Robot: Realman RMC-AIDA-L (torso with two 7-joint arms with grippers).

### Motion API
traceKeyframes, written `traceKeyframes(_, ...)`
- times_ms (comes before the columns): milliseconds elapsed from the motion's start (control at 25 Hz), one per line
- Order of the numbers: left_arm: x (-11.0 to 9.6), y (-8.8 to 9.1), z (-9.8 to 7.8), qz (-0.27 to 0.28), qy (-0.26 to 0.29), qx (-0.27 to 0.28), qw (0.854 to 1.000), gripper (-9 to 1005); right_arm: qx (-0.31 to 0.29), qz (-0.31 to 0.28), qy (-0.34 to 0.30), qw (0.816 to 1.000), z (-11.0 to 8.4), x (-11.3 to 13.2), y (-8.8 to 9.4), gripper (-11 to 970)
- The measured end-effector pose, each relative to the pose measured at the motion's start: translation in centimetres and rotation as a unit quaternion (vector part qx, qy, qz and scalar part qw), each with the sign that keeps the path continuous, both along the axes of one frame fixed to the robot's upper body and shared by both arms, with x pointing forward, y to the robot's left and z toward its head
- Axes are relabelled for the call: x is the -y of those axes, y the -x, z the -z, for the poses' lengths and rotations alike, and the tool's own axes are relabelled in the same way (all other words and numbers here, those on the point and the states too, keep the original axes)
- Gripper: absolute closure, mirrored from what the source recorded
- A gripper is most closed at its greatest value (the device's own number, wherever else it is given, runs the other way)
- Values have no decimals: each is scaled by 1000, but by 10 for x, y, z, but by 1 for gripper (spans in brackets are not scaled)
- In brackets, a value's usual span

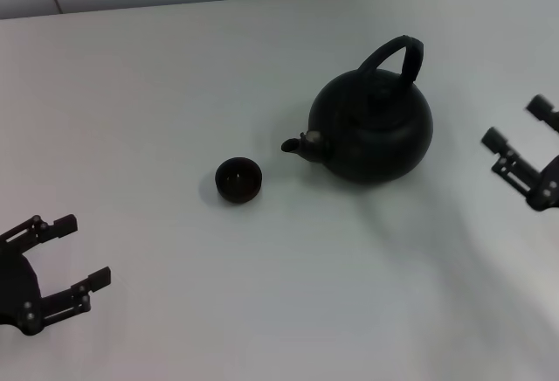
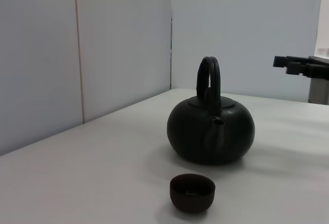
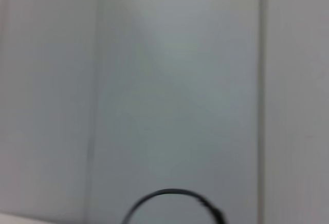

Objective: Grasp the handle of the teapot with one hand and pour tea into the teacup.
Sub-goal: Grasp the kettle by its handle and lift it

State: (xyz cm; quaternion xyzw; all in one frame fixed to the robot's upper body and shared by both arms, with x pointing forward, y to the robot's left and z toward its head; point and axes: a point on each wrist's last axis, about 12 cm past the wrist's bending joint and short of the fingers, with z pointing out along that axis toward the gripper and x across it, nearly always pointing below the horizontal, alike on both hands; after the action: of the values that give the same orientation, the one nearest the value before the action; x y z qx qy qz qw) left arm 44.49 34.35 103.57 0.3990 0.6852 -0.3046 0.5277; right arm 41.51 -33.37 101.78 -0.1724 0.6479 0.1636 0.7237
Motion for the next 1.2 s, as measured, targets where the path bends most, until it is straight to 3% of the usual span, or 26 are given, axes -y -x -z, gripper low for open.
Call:
traceKeyframes(280, 5, 0, 1, 2, 7, 0, 1000, 185, -9, 11, -3, 1000, 0, 3, -8, 283)
traceKeyframes(480, 7, 0, 2, 0, 8, 0, 1000, 185, -30, 6, -9, 999, -8, 13, -32, 295)
traceKeyframes(520, 8, 0, 2, 0, 9, 0, 1000, 185, -55, -8, -7, 998, -13, 16, -48, 297)
traceKeyframes(560, 8, 0, 2, 0, 9, 0, 1000, 185, -55, -8, -7, 998, -13, 16, -48, 299)
traceKeyframes(720, 12, 0, 3, -2, 12, 3, 1000, 185, -95, -44, 26, 994, -25, 13, -88, 309)
traceKeyframes(840, 14, 0, 4, -3, 15, 6, 1000, 185, -105, -55, 47, 992, -31, 8, -107, 316)
traceKeyframes(1200, 15, 0, 4, -11, 20, 7, 1000, 185, -131, -92, 87, 983, -45, -4, -141, 338)
